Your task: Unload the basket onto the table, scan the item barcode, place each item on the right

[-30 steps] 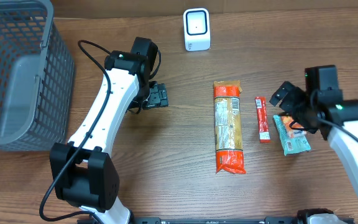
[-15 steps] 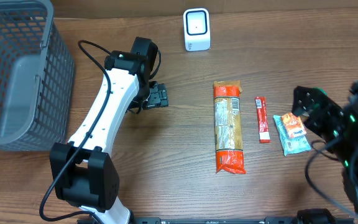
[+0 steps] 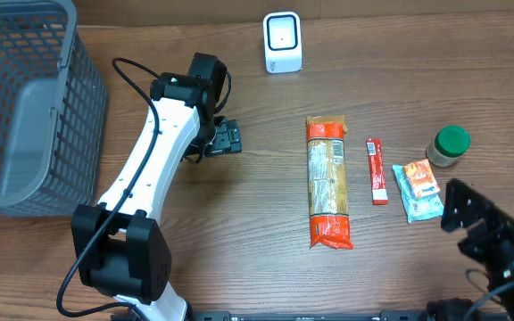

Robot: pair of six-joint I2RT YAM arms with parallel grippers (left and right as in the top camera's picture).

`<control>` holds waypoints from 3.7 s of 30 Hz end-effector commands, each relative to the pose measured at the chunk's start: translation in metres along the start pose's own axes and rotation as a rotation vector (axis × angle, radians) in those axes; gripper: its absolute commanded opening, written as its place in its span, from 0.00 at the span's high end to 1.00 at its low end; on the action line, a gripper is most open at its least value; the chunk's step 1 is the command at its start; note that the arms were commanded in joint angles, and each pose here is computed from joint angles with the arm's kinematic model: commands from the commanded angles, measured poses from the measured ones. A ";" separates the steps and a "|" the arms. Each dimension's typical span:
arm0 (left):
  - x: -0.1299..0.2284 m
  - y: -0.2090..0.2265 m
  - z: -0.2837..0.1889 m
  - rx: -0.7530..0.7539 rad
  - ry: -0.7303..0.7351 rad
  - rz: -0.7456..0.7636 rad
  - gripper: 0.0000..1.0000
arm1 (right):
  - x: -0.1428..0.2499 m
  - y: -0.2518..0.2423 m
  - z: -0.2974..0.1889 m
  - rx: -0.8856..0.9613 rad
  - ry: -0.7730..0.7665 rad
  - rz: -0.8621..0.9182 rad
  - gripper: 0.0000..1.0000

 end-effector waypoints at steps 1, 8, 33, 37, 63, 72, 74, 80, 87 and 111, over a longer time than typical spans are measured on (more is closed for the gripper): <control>0.001 0.002 -0.005 0.013 -0.010 0.006 0.01 | 0.016 -0.012 -0.002 0.010 -0.028 -0.004 0.00; 0.001 0.002 -0.005 0.012 -0.009 0.006 0.01 | 0.040 -0.027 0.002 -0.068 -0.157 0.001 0.00; 0.001 0.002 -0.005 0.012 -0.009 0.006 0.00 | 0.024 -0.015 0.046 -0.411 -0.971 -0.220 0.00; 0.001 0.002 -0.005 0.012 -0.009 0.006 0.00 | 0.036 -0.022 0.060 -0.414 -0.973 -0.220 0.00; 0.001 0.002 -0.005 0.012 -0.009 0.006 0.00 | 0.102 -0.055 0.130 -0.143 -0.459 -0.734 0.00; 0.001 0.002 -0.005 0.012 -0.009 0.006 0.00 | 0.102 -0.055 0.130 -0.141 -0.458 -0.733 0.00; 0.001 0.002 -0.005 0.012 -0.009 0.006 0.00 | 0.102 -0.055 0.130 -0.141 -0.458 -0.732 0.00; 0.001 0.002 -0.005 0.012 -0.009 0.006 0.00 | 0.102 -0.055 0.130 -0.141 -0.459 -0.732 0.00; 0.001 0.002 -0.005 0.012 -0.009 0.006 0.00 | 0.102 -0.055 0.130 -0.141 -0.459 -0.732 0.00; 0.001 0.003 -0.006 0.014 -0.012 0.005 0.00 | 0.102 -0.055 0.130 -0.141 -0.459 -0.732 0.00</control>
Point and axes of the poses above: each gripper's point midway between its finger pads, its own z axis out along the fingers, its own y axis along the line the jaws close on, x = y × z, the point moved 9 cm from there along -z, back along the fingers, and after that the axes turned 10 degrees about -z, right-handed, at the moved point
